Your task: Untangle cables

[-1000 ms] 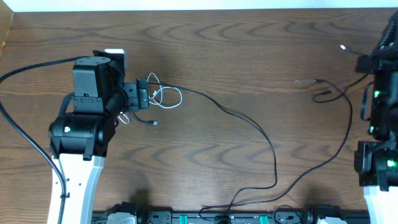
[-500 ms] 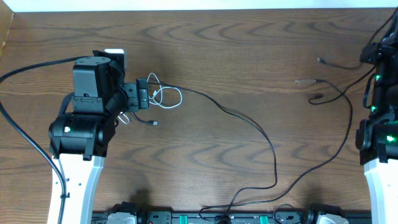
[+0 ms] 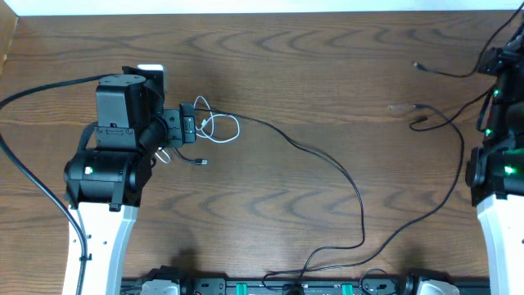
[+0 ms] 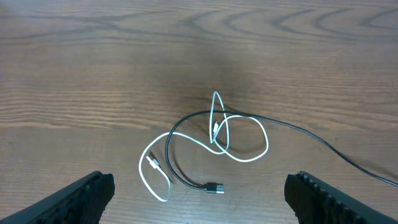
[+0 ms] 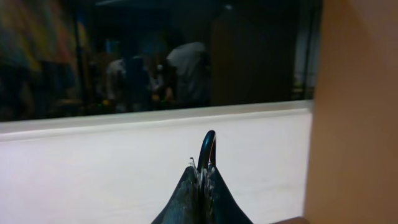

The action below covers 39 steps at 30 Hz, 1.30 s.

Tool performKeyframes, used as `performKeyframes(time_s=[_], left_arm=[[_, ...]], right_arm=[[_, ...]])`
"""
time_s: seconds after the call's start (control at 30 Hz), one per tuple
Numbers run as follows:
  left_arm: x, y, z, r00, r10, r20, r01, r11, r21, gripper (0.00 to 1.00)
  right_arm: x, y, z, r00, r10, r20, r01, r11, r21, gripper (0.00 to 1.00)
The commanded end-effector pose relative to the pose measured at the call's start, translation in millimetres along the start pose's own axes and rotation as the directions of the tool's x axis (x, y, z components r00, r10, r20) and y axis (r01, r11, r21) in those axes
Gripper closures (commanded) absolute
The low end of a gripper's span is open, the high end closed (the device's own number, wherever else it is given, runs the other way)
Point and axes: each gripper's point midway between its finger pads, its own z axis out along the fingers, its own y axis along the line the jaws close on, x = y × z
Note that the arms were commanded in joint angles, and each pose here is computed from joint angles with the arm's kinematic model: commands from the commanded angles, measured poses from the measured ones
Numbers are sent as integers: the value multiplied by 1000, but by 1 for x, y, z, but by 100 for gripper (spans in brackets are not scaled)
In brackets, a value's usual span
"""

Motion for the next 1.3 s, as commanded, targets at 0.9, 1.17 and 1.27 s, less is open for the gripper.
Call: performKeyframes(time_s=[0.9, 1.17, 1.27], left_arm=[[-3, -1, -1, 1000, 5, 6, -5, 1000, 4, 8], [-3, -1, -1, 1000, 5, 6, -5, 1000, 4, 8], [-3, -1, -1, 1000, 5, 6, -5, 1000, 4, 8]], right_arm=[[39, -104, 59, 994, -91, 65, 65, 945, 322, 99], [93, -124, 126, 989, -126, -72, 144, 927, 347, 99], [126, -138, 142, 977, -120, -177, 178, 915, 363, 99]])
